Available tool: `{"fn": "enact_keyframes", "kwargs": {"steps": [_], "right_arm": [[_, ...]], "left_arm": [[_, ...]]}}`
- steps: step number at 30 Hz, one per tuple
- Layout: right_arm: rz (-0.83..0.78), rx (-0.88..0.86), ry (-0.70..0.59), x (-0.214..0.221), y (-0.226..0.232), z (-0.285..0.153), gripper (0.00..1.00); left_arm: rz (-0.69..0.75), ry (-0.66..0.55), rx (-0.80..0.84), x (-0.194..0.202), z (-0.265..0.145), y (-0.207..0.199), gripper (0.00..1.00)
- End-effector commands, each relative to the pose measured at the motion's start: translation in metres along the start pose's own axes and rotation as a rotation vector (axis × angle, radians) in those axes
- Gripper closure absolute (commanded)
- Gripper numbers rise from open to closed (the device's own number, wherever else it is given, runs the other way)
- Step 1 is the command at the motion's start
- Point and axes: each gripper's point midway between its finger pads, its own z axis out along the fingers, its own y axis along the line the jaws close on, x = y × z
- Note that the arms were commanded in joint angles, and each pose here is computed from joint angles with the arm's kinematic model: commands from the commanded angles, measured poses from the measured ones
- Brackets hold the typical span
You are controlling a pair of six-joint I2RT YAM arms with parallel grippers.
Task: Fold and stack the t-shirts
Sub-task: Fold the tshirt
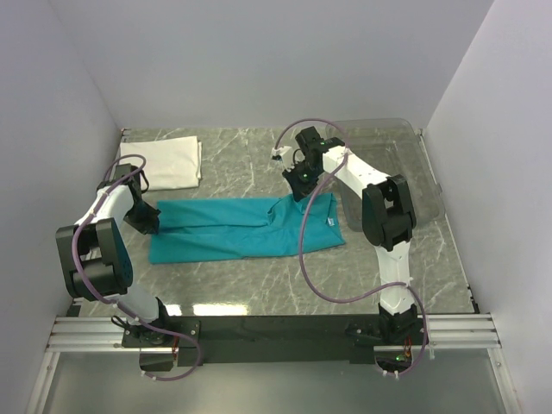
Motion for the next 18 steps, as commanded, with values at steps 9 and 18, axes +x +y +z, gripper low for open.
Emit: {"fn": "enact_keyframes", "kwargs": {"steps": [9, 18], "right_arm": [[-0.005, 0.059, -0.052, -0.009, -0.016, -0.019, 1.00], [0.039, 0.067, -0.067, -0.009, -0.018, -0.019, 0.62]], "left_arm": [[0.020, -0.025, 0.036, -0.007, -0.002, -0.009, 0.99], [0.036, -0.034, 0.060, -0.014, -0.009, -0.016, 0.85]]}}
